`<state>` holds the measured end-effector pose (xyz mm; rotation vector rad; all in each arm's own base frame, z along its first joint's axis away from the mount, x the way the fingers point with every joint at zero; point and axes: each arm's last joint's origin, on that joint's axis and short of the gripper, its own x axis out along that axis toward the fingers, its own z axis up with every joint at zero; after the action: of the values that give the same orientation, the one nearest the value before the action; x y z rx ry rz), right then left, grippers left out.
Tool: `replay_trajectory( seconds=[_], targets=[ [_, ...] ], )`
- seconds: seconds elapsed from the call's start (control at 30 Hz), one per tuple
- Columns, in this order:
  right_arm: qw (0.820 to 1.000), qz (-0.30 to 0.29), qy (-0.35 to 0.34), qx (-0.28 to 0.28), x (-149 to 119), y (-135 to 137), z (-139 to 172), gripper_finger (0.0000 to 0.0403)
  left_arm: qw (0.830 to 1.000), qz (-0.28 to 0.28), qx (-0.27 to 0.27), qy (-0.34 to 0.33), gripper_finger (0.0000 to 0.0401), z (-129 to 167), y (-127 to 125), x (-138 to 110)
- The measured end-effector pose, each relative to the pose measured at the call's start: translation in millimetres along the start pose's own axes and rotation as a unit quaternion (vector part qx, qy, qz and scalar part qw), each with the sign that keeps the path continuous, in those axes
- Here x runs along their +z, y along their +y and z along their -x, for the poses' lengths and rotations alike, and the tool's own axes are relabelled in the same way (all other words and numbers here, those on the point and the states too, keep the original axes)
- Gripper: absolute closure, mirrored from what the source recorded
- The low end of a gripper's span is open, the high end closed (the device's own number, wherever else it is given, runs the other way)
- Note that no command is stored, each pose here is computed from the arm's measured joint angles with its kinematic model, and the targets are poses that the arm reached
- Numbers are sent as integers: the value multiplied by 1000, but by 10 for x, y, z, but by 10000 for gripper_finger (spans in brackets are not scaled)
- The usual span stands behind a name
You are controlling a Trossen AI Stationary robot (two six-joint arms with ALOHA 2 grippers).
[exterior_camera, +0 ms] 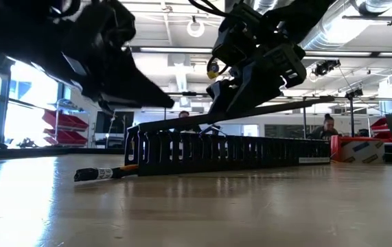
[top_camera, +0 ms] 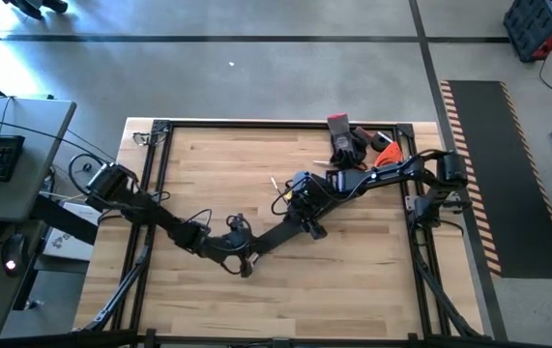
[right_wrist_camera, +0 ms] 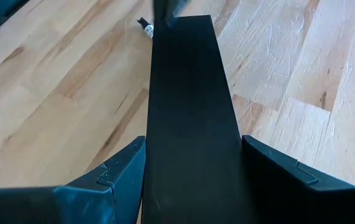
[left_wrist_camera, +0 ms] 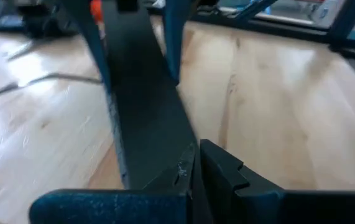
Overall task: Ziptie cables
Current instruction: Close the black cable duct with the black cable duct cover
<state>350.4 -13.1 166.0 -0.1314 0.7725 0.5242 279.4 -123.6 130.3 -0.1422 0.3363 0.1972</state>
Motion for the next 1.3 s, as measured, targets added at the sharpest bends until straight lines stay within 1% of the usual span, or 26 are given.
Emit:
replay_trajectory(
  seconds=[0.1, 0.33, 0.6, 0.83, 1.0, 1.07, 1.17, 1.3],
  targets=[
    [1000, 1, 1, 1, -2, 3, -1, 186, 1000, 12, 9, 12, 401, -63, 53, -53],
    [1000, -1, 8, 1, -25, 8, -8, 186, 998, 44, -4, 35, 401, -170, 120, -139],
    [1000, -3, 24, -8, -148, 35, -42, 186, 998, 42, -1, 45, 401, -194, 136, -188],
    [1000, -2, 26, -10, -154, 35, -43, 186, 998, 47, 0, 46, 401, -193, 139, -192],
    [1000, -3, 29, -8, -186, 22, -107, 186, 998, 56, -1, 32, 401, -179, 152, -132],
    [1000, -3, 30, -7, -199, 13, -141, 186, 998, 58, -9, 19, 401, -182, 160, -78],
    [1000, -1, 29, -8, -200, 9, -150, 186, 998, 53, -31, -2, 401, -226, 169, 27],
    [1000, 3, 26, -11, -192, 5, -151, 186, 998, 52, -32, -9, 401, -317, 248, 124]
  ],
)
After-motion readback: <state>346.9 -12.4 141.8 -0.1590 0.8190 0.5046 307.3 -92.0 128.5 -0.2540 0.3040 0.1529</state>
